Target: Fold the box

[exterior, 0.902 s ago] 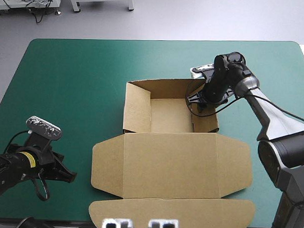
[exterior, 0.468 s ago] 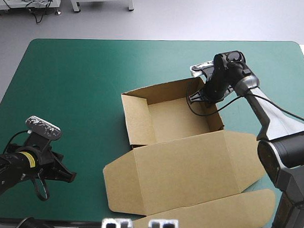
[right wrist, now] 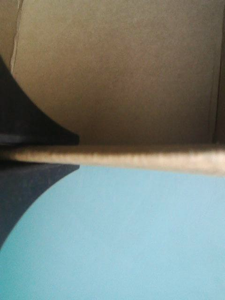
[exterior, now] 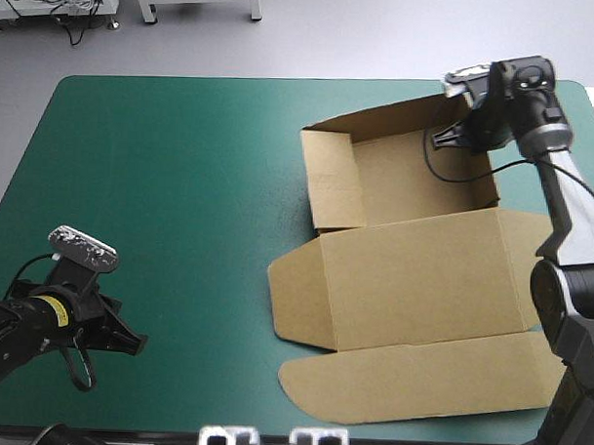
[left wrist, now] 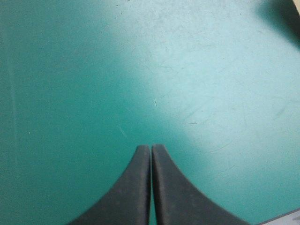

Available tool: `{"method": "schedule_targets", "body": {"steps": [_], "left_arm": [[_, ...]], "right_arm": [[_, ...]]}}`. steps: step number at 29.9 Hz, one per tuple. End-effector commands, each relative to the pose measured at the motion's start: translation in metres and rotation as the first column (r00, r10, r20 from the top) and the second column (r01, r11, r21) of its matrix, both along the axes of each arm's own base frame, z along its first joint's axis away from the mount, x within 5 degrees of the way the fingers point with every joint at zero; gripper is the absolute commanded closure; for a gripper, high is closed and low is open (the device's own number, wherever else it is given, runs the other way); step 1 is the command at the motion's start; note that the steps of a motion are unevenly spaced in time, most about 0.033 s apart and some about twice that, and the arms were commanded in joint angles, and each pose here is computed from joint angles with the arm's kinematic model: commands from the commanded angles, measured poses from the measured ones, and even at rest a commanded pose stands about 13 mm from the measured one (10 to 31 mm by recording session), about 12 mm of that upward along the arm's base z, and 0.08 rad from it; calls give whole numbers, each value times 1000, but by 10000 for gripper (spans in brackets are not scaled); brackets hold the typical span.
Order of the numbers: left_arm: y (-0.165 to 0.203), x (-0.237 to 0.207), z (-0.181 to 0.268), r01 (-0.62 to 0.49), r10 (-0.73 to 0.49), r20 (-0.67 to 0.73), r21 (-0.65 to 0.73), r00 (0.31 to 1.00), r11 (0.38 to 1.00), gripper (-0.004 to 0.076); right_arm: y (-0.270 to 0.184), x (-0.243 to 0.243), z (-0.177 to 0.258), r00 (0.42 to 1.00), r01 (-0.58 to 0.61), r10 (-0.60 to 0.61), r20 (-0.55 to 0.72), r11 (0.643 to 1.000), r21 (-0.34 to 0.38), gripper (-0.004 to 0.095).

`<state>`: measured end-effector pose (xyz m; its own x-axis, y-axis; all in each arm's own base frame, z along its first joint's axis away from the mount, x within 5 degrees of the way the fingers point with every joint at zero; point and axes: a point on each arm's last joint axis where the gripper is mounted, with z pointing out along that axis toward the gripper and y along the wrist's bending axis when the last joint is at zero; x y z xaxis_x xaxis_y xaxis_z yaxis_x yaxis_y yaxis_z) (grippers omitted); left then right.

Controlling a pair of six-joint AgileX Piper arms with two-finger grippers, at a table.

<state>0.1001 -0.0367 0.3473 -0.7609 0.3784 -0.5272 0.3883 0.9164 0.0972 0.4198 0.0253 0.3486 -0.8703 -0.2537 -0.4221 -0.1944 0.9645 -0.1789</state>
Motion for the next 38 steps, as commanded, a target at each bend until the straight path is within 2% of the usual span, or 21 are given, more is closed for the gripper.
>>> {"method": "schedule_targets", "body": {"steps": [1, 5, 13, 19, 24, 27, 30, 31, 35, 38], "left_arm": [[2, -3, 6, -23, 23, -1, -3, 1000, 1000, 727], [2, -3, 6, -23, 23, -1, -3, 1000, 1000, 727], [2, -3, 6, -23, 23, -1, -3, 1000, 1000, 727], [2, -3, 6, -24, 24, 3, 1, 1000, 1000, 727], [2, -3, 6, -24, 24, 3, 1, 1000, 1000, 727], [2, -3, 6, -24, 24, 3, 1, 1000, 1000, 727], [2, -3, 7, -23, 23, 2, -3, 1000, 1000, 727], [2, -3, 7, -23, 23, 2, -3, 1000, 1000, 727], [2, -3, 7, -23, 23, 2, -3, 1000, 1000, 727], [2, -3, 7, -23, 23, 6, -5, 1000, 1000, 727]], "right_arm": [[-58, -14, 32, 987, 136, -139, 79, 990, 39, 928], [-114, -22, 32, 957, 268, -278, 83, 957, 106, 928], [-210, -53, 31, 859, 492, -503, 99, 863, 114, 928], [-237, -62, 25, 818, 542, -569, 87, 812, 215, 928], [-242, -55, 6, 834, 533, -551, 28, 818, 216, 909], [-243, -52, 0, 850, 513, -526, 10, 833, 209, 795], [-245, -52, 0, 862, 494, -506, 20, 849, 189, 603], [-245, -52, 0, 862, 495, -507, 22, 849, 185, 509], [-246, -54, 2, 857, 503, -515, 22, 845, 181, 248], [-244, -58, 11, 839, 527, -543, 44, 828, 192, 175]]}}
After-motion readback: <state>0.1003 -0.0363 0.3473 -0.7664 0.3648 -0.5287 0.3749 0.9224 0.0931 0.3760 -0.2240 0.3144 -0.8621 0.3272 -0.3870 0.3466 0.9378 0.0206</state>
